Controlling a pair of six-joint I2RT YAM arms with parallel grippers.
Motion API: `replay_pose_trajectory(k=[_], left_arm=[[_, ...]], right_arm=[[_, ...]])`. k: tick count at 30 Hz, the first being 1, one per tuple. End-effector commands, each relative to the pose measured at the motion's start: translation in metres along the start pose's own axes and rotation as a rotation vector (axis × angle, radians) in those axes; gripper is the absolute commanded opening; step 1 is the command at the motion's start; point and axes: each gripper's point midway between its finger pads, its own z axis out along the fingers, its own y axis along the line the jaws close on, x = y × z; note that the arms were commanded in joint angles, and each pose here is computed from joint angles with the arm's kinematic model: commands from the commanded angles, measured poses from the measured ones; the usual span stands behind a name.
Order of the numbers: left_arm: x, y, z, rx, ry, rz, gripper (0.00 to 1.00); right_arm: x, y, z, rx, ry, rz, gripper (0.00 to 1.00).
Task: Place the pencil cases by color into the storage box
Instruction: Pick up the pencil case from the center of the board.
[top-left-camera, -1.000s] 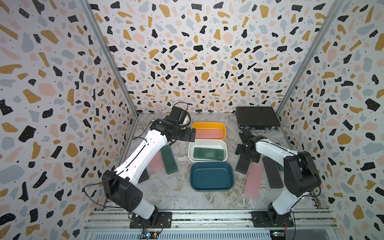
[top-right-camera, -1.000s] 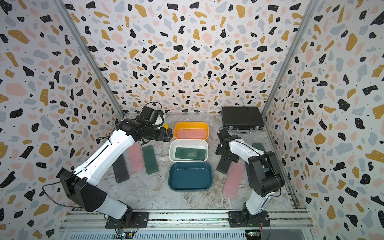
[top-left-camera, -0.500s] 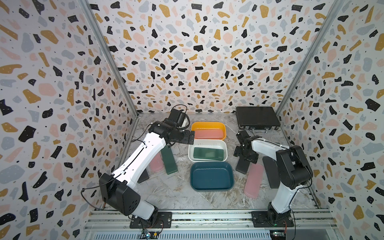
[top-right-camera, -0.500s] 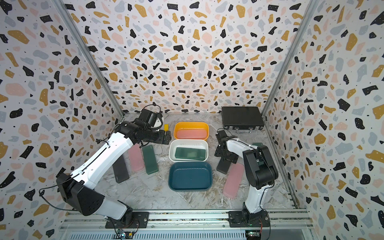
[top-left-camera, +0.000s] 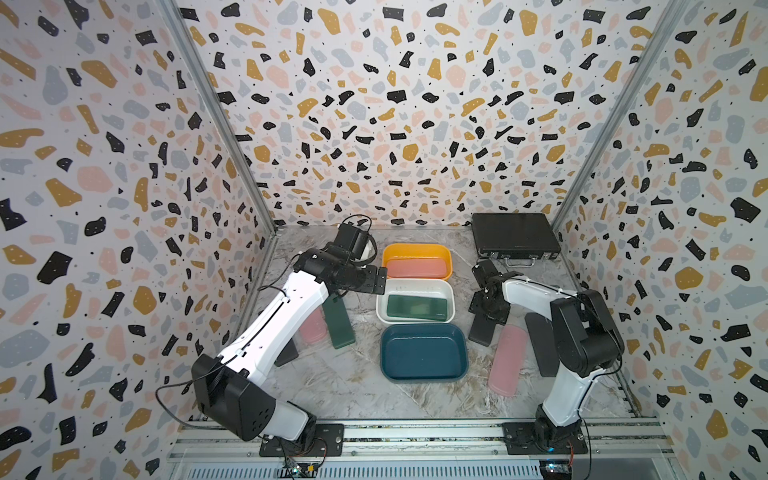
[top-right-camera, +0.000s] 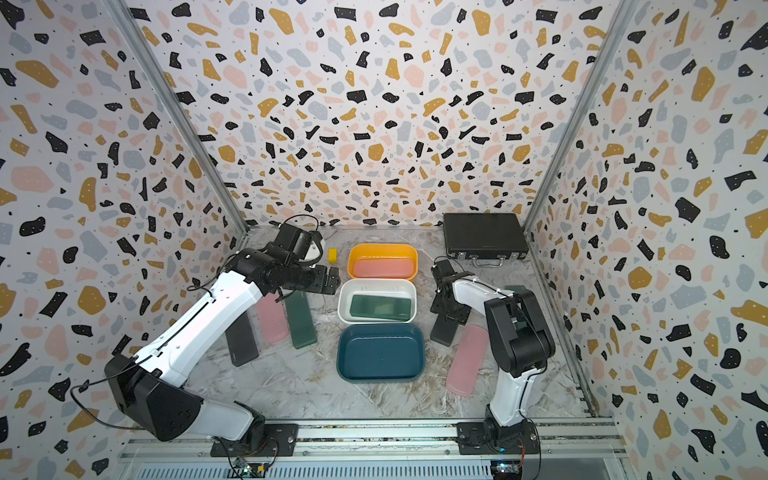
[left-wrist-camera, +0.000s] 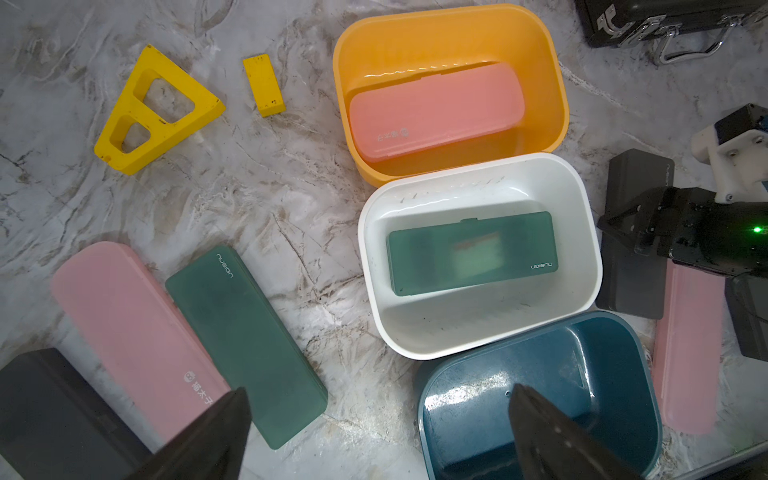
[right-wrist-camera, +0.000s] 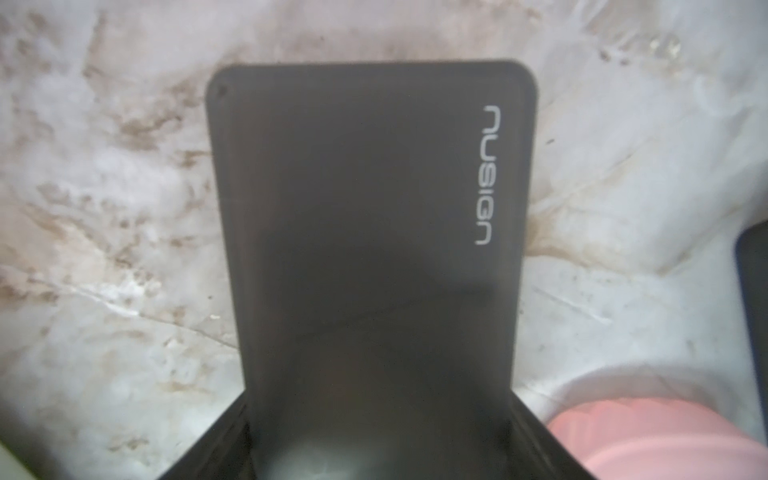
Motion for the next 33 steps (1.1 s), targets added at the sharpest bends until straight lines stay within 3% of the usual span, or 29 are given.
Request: replay_pose_trajectory(k=[1, 7, 18, 33], left_arm=[[0.003, 0.002, -0.007, -0.005, -0.021, -0.025, 1.0], [0.01, 0.006, -0.013, -0.015, -0.023, -0.057, 1.0], [0.021, 0.014, -0.019, -0.004, -0.002, -0.155, 1.0], [0.041, 0.023, -0.008, 0.063, 0.045, -0.352, 1.0]], right_arm=[[0.006, 0.0, 0.001, -0.02, 0.016, -0.018, 0.62], [-0.001, 0.003, -0.02, -0.076, -0.037, -0.076, 0.54], [-0.011, 0.006, -0.077, -0.169, -0.138, -0.262, 0.51], [0.034, 0.047, -0.15, -0.575, -0.178, -0.872, 0.5]])
